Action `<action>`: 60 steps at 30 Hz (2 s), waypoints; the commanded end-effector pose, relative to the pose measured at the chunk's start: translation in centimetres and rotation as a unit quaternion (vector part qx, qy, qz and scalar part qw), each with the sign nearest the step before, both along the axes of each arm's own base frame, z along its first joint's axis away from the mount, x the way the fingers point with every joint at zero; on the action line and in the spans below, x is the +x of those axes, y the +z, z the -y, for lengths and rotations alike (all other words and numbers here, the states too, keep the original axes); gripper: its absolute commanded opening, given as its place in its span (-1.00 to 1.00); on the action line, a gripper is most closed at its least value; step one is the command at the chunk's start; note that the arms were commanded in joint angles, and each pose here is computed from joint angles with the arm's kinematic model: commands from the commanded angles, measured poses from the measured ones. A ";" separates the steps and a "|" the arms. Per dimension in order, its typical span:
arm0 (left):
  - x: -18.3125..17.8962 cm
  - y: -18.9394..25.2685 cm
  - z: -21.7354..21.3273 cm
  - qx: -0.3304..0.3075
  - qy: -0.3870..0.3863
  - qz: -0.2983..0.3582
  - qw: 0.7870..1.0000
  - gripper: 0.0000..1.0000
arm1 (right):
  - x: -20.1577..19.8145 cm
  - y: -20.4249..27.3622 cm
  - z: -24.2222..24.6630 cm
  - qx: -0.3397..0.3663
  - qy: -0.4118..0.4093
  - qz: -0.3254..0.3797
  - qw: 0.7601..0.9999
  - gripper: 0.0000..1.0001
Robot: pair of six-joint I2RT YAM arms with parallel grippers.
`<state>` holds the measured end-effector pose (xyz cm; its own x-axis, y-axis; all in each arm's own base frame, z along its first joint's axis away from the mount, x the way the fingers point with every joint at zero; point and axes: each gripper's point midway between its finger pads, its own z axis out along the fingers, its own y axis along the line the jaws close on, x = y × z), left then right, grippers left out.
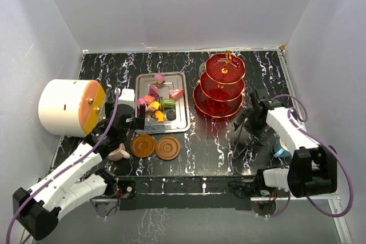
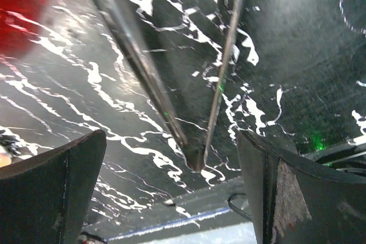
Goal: Serve the afternoon tea
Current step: Pick up the clamp from the center of the board.
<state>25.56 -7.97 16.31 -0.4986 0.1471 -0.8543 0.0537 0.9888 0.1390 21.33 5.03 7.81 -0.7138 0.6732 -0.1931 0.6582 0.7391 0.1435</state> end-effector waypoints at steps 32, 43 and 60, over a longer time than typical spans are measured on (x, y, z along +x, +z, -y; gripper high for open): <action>-0.1 1.4 -1.2 0.012 0.025 0.016 0.999 0.97 | 0.7 -8.4 -0.7 0.046 0.024 -0.092 0.994 0.97; 0.0 1.6 -1.5 0.017 0.032 0.017 0.999 0.97 | 1.6 -7.5 0.3 0.014 0.036 -0.078 0.996 0.97; -0.1 2.1 -2.0 0.010 0.043 0.031 0.999 0.97 | 2.4 -8.2 0.7 -0.002 0.046 -0.086 0.995 0.91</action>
<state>25.31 -6.47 16.69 -0.4936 0.1533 -0.8561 -0.0036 0.9840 0.1782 19.51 5.65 1.24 -0.7863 0.6090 0.1042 0.6138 0.7893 0.0183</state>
